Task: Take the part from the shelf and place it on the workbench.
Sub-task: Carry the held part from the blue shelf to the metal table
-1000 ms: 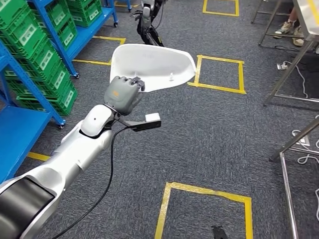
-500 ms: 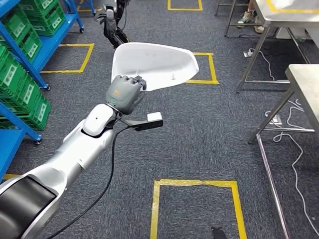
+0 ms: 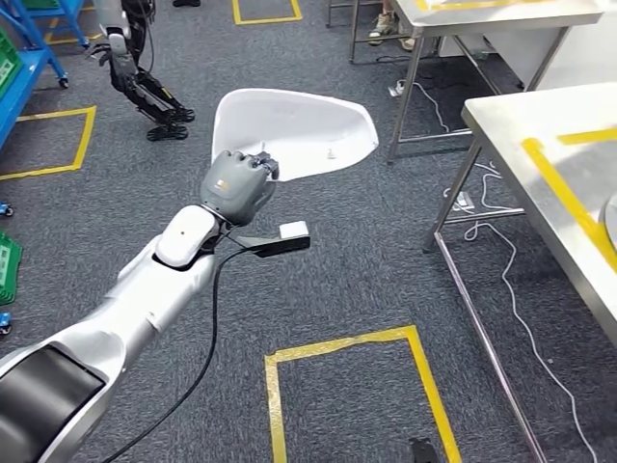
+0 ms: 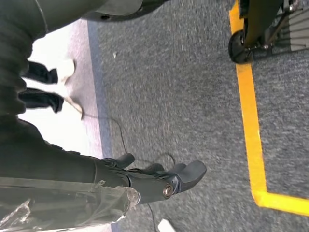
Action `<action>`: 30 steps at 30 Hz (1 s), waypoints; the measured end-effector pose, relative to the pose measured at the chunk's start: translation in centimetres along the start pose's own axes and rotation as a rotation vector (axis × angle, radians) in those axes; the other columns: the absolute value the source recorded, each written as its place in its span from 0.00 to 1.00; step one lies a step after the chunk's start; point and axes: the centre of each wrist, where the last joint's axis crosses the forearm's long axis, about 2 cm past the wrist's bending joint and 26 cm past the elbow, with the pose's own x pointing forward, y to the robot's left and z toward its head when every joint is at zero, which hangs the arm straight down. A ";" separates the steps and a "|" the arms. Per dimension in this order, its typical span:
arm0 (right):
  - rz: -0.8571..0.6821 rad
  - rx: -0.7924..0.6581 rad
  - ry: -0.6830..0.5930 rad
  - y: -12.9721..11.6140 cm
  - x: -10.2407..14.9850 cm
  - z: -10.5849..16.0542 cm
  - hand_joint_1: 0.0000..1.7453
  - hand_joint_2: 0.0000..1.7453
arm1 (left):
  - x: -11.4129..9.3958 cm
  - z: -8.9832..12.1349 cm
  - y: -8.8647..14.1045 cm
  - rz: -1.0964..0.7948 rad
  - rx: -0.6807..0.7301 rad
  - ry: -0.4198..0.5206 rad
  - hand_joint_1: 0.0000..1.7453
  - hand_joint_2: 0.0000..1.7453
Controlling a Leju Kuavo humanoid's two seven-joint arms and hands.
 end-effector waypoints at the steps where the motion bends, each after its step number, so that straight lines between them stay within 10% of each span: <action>1: 0.001 0.000 0.002 0.0 -0.1 0.0 0.00 1.00 | 0.1 0.0 0.0 0.001 0.000 -0.001 1.00 1.00; 30: 0.006 0.000 -0.006 0.1 0.2 0.0 0.00 1.00 | -0.3 -0.4 0.4 -0.014 0.001 -0.005 1.00 1.00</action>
